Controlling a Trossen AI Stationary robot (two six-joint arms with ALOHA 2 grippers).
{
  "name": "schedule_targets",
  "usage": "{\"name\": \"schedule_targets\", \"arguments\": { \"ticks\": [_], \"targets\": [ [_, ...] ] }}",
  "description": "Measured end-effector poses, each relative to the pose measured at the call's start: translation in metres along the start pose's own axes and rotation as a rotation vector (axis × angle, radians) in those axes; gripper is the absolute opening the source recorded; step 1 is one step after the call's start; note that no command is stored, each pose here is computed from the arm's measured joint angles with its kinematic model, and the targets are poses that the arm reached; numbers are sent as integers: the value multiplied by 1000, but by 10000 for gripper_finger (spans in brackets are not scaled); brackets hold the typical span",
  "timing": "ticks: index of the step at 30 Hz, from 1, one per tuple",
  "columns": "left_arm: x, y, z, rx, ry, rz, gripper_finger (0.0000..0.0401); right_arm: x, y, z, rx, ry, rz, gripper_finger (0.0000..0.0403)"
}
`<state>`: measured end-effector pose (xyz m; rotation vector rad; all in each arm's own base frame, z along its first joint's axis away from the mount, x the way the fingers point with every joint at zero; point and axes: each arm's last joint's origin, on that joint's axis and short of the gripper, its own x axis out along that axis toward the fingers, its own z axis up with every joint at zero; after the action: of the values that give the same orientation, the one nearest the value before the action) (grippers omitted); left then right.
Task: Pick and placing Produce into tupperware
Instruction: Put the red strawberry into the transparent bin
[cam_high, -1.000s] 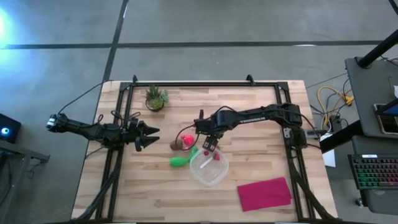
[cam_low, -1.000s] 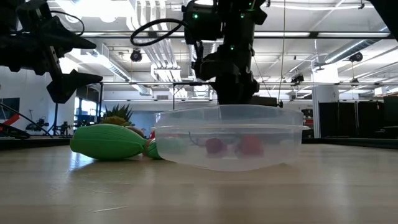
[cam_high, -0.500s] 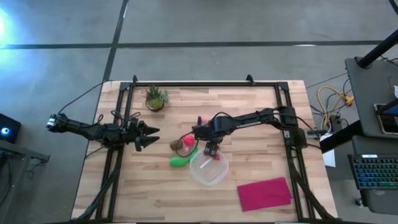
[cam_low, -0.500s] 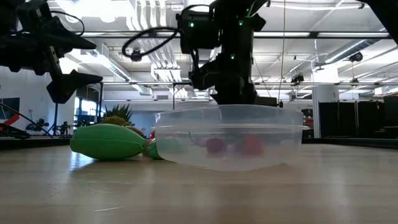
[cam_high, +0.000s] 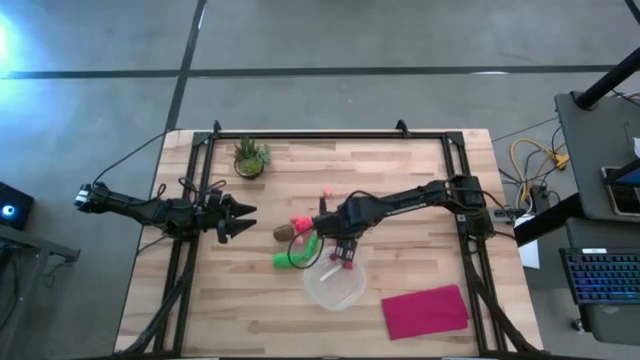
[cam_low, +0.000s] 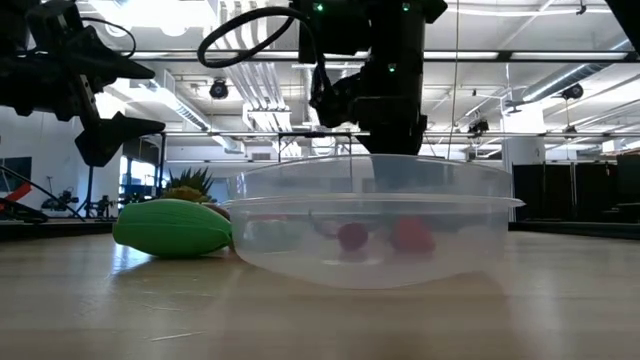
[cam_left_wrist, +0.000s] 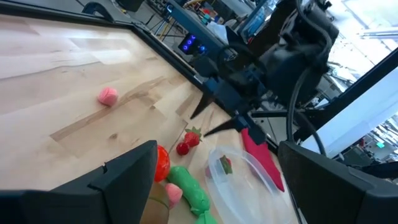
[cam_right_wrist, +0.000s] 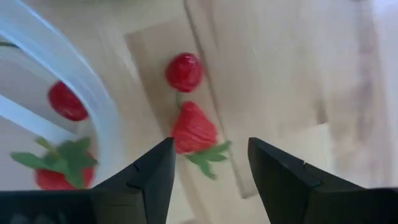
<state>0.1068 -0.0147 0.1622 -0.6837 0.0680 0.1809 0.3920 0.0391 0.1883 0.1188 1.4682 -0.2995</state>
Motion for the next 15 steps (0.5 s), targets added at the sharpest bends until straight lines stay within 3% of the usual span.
{"name": "schedule_targets", "arguments": {
  "ticks": [6,15],
  "targets": [
    [0,0,0,-1,-1,-1,320,5,0,-3,-178,10,-6,194],
    [0,0,0,-1,-1,-1,320,16,-1,-7,-229,21,32,194]
  ]
}}
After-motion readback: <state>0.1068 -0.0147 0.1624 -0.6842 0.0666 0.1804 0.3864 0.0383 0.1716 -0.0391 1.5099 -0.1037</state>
